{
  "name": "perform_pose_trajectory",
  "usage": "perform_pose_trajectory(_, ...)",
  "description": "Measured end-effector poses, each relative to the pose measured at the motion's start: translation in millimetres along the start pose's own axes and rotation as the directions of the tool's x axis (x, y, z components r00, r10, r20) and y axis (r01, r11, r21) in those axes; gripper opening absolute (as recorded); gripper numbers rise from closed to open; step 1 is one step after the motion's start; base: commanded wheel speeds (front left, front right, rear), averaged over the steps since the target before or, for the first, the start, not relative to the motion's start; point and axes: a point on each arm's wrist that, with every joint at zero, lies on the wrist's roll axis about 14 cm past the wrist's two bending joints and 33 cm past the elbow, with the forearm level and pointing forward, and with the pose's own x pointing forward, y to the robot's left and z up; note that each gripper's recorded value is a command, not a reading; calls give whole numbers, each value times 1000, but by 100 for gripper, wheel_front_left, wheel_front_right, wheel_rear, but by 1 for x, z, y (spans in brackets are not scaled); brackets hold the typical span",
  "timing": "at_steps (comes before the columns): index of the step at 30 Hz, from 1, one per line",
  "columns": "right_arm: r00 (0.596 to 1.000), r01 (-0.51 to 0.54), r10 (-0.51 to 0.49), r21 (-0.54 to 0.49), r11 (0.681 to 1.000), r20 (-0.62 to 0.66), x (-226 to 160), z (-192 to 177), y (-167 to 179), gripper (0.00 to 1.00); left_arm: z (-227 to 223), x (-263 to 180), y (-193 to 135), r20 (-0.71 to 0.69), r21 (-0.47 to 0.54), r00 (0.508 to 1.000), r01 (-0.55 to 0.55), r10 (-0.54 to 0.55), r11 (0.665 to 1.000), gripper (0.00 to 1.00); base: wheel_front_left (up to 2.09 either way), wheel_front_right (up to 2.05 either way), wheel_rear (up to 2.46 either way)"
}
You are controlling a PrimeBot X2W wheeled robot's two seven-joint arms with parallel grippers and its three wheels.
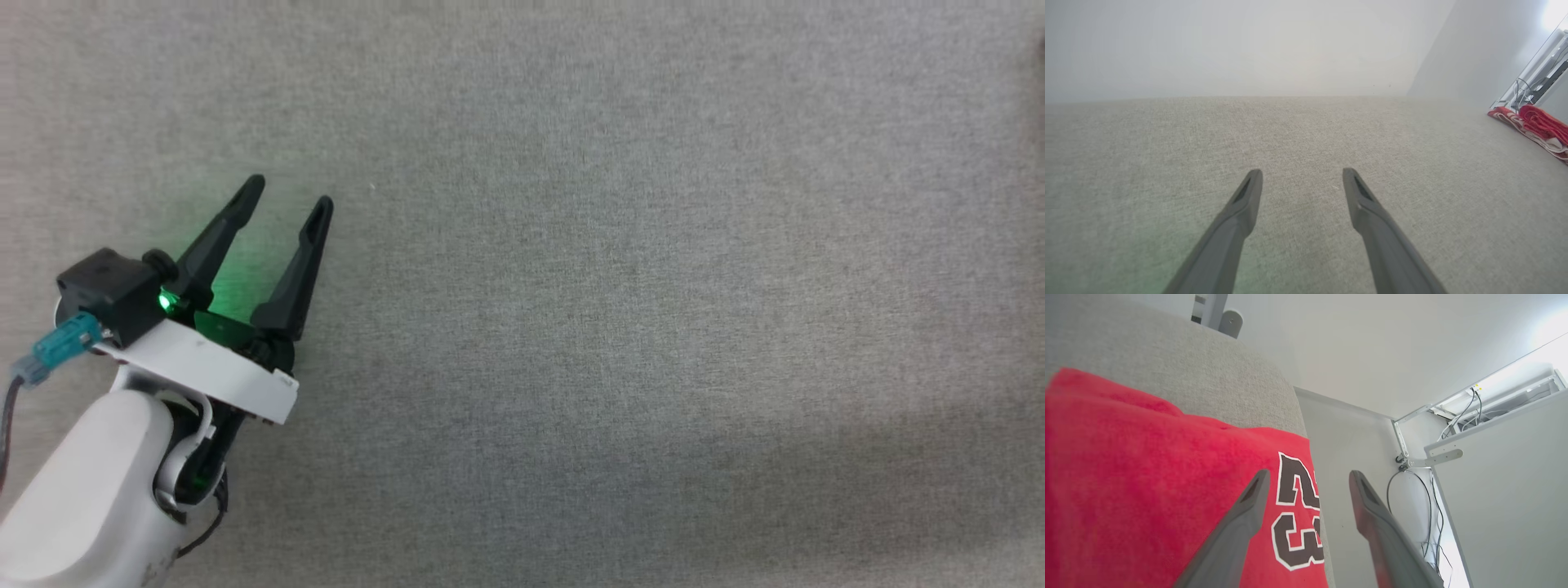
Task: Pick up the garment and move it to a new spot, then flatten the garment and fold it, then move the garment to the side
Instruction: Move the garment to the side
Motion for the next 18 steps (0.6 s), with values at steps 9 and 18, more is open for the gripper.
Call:
perform_pose_trajectory(9,977,-73,54,87,994,204,-22,46,22,100,24,-26,6,45,-1,997,-70,70,998,100,0,0,0)
perform_pose_trajectory(18,895,-238,167,126,963,414,-64,86,75,100,47,-70,16,94,-8,980,-177,177,984,100,0,0,0)
